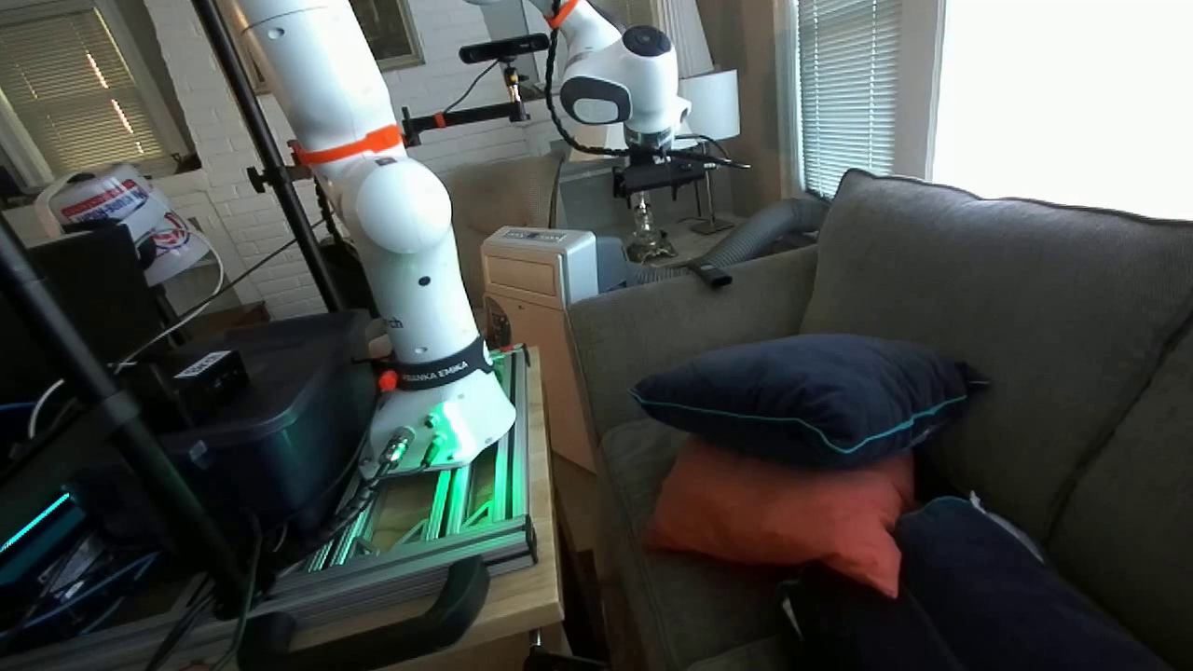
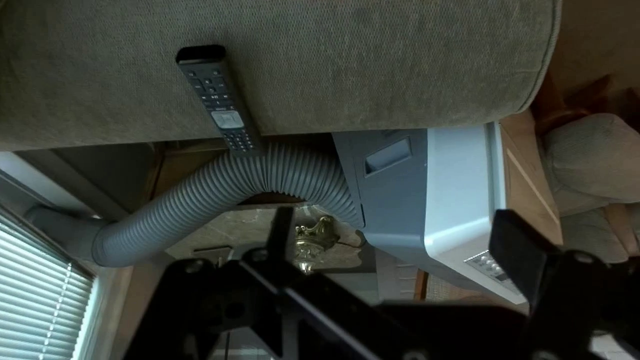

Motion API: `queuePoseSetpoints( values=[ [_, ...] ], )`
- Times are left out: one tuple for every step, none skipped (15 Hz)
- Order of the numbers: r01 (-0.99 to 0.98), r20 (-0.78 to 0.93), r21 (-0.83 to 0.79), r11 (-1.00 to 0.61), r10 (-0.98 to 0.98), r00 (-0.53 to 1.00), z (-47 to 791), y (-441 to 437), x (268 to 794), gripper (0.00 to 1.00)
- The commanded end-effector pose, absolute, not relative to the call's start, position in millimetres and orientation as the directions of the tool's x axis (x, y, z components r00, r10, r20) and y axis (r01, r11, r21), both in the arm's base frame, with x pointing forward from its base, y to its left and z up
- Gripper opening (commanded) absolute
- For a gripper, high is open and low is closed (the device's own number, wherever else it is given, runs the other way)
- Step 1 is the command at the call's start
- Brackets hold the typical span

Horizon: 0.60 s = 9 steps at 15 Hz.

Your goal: Put the remote on the pillow

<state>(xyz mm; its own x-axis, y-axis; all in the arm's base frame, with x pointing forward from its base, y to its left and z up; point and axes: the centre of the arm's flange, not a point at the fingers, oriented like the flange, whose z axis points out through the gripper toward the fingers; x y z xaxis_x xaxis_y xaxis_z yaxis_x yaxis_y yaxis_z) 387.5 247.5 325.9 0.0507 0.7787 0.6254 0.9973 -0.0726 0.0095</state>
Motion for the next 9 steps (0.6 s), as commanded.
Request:
queuePoseSetpoints(
  values=[
    [0.998,0.627,0.01,-0.066,0.778,0.045,324,249,388,1.0],
    [0.998,0.627,0.01,-0.063,0.778,0.042,322,250,389,1.0],
    [0.998,0.628,0.012,-0.062,0.777,0.041,322,250,389,1.0],
    [0.998,0.628,0.013,-0.061,0.777,0.039,323,250,390,1.0],
    [0.998,0.629,0.014,-0.061,0.777,0.039,323,250,390,1.0],
    [0.998,0.629,0.015,-0.061,0.777,0.039,323,250,390,1.0],
    [0.993,0.615,0.007,-0.121,0.783,0.091,321,252,395,1.0],
    [0.982,0.598,-0.012,-0.188,0.786,0.158,315,257,400,1.0],
    [0.97,0.582,-0.018,-0.241,0.786,0.207,311,260,404,1.0]
  ],
)
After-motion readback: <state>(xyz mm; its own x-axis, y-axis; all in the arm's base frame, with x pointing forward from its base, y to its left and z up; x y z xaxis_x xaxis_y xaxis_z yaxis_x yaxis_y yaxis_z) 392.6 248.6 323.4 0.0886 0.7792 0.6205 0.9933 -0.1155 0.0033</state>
